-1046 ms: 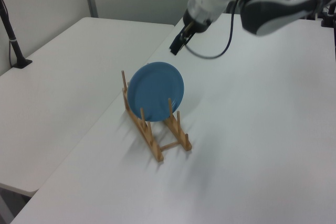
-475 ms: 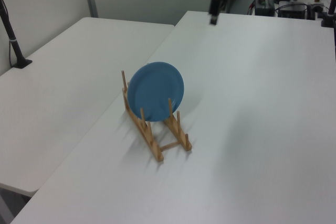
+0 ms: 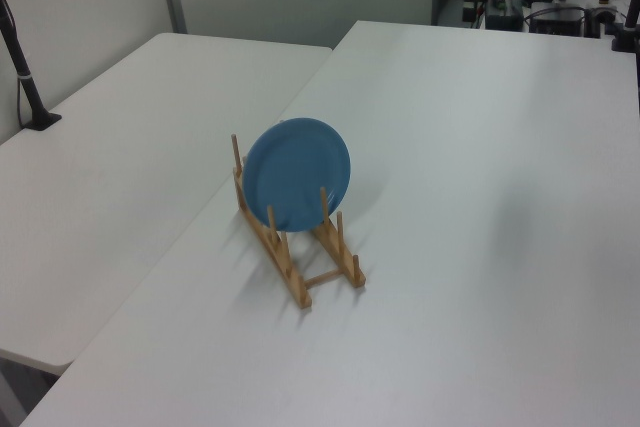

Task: Place plate in plate rack

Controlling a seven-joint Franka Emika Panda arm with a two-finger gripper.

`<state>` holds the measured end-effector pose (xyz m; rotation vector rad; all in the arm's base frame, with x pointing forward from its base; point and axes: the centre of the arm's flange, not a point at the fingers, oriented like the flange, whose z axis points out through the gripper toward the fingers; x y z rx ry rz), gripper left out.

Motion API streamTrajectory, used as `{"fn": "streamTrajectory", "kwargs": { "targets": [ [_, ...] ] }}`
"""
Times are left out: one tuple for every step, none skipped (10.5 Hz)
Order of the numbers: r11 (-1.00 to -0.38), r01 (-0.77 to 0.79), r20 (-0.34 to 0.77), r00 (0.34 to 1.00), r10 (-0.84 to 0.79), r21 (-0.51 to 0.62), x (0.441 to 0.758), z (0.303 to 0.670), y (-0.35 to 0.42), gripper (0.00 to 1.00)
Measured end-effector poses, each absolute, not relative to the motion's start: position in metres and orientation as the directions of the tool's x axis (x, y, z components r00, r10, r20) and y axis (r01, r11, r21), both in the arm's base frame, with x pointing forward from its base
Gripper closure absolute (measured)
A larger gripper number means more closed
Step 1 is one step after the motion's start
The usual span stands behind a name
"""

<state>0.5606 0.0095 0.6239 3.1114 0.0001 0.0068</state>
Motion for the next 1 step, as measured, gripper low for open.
{"fn": "streamTrajectory", "kwargs": {
  "targets": [
    [-0.999, -0.011, -0.009, 1.000, -0.012, 0.030, 0.5603, 0.6176, 0.0028, 0.00]
  ]
}}
